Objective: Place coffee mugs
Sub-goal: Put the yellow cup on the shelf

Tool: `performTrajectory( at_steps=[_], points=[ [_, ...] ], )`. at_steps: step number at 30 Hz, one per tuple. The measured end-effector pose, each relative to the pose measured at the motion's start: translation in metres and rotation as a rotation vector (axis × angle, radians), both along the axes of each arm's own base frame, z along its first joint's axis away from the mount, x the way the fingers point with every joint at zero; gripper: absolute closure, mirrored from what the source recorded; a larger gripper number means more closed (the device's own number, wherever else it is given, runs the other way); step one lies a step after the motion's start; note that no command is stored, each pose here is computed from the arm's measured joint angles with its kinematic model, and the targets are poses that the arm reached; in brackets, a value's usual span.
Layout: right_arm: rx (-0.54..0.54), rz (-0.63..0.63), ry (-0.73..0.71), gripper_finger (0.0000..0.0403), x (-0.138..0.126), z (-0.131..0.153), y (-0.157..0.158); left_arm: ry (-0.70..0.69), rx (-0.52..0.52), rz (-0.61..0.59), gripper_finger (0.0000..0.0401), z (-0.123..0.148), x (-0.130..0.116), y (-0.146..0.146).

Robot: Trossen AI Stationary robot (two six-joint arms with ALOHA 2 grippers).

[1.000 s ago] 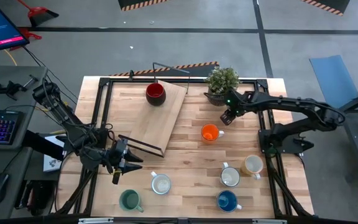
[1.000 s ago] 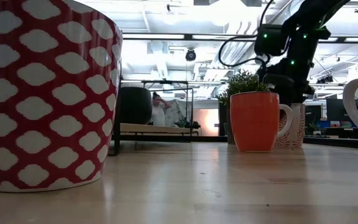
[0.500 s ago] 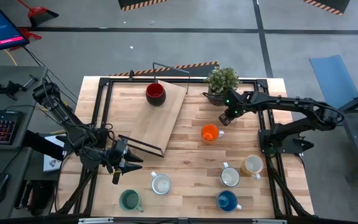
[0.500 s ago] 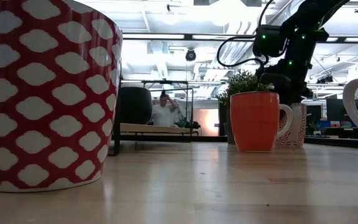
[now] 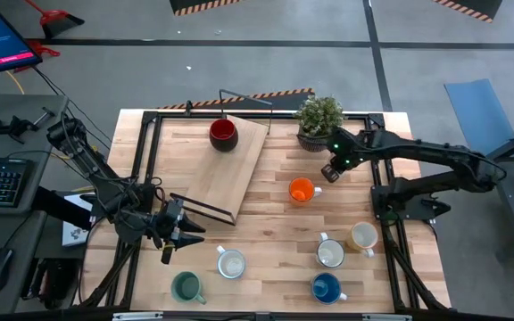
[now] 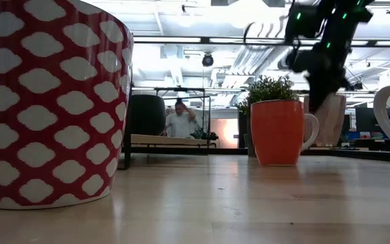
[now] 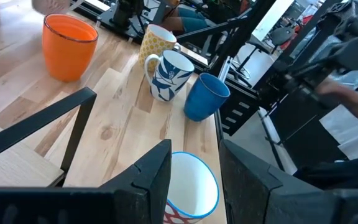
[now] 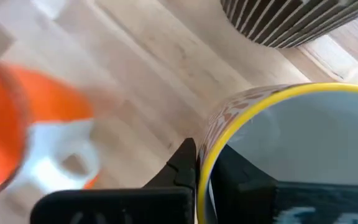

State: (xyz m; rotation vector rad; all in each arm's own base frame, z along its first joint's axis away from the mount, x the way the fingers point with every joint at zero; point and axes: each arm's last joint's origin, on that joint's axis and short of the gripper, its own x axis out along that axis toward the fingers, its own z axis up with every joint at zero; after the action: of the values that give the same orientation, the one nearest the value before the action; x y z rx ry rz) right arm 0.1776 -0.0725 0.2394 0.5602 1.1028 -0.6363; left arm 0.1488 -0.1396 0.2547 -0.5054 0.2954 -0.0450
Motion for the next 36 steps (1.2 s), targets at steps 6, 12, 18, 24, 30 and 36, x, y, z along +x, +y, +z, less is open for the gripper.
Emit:
performTrajectory(
  at_steps=[6,12,18,24,30,36],
  points=[
    [-0.046,0.033,-0.148,0.0401,-0.011,0.048,0.022,0.000,0.000,-0.001,0.0275,0.000,0.000,0.000],
    [-0.142,0.071,-0.326,0.0402,-0.015,0.098,0.035,0.000,0.001,-0.001,0.0275,0.000,0.000,0.000],
    [-0.239,0.174,-0.483,0.0402,0.007,0.135,0.034,0.000,0.001,-0.001,0.0275,0.000,0.000,0.000],
    [-0.280,0.302,-0.453,0.0402,0.057,0.152,0.022,0.000,0.002,-0.001,0.0275,0.000,0.000,0.000],
    [-0.294,0.466,-0.379,0.0403,0.118,0.161,0.007,0.000,0.003,-0.001,0.0275,0.000,0.000,0.000],
    [-0.231,0.608,-0.280,0.0403,0.171,0.153,-0.005,0.000,0.003,-0.001,0.0275,0.000,0.000,0.000]
  ],
)
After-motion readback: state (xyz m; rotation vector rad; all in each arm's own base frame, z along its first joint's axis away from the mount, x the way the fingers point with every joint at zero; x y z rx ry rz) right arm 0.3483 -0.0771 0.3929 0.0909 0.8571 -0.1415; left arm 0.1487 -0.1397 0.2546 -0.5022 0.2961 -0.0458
